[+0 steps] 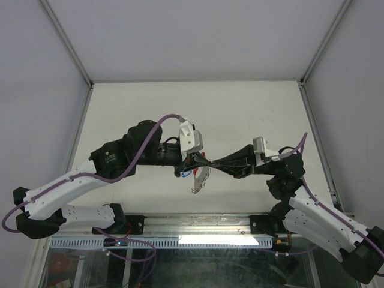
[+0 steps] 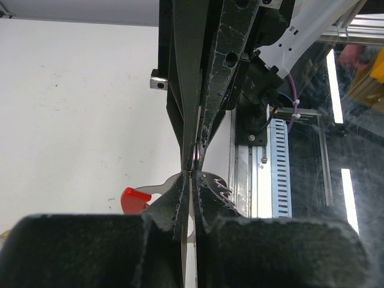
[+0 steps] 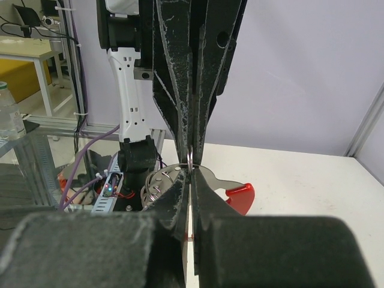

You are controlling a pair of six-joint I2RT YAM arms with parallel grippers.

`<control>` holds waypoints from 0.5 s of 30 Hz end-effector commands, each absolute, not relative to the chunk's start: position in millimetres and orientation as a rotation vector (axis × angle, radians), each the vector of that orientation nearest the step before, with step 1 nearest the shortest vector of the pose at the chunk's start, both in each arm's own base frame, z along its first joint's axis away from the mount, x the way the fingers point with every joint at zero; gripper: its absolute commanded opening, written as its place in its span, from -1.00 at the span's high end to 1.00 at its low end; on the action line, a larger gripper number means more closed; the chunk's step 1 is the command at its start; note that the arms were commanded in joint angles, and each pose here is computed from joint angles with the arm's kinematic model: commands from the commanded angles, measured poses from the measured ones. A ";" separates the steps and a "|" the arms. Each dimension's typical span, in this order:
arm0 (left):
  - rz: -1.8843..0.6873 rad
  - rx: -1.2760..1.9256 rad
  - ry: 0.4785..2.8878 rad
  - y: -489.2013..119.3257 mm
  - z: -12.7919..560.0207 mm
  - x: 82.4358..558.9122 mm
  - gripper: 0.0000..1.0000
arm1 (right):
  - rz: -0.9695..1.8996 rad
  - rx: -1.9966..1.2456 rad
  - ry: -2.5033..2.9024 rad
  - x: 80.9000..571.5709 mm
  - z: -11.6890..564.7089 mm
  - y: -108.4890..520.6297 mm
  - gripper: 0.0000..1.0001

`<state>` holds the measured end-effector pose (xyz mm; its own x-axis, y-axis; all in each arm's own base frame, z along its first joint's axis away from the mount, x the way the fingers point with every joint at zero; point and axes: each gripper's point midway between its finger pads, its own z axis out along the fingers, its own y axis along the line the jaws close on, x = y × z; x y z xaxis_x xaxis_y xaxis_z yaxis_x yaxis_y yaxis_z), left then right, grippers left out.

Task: Put the keys on the keyring

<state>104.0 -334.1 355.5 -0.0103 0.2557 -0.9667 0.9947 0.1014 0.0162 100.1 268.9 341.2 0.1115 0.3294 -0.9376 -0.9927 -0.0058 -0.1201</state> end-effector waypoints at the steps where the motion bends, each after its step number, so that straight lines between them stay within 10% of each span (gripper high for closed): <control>1: -0.958 1.270 1.389 -339.1 378.3 113.0 1.00 | 1.256 -1.055 0.779 92.9 367.7 266.5 1.00; 15: -0.902 1.293 1.441 -339.9 373.7 120.7 1.00 | 1.183 -1.084 0.852 99.7 355.5 264.5 0.71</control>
<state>116.2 -334.1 346.5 -0.0278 0.3361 -0.9414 0.9882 0.1510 0.0248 105.4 269.0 330.5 0.1246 0.2495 -0.9603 -0.9921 0.0164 -0.1245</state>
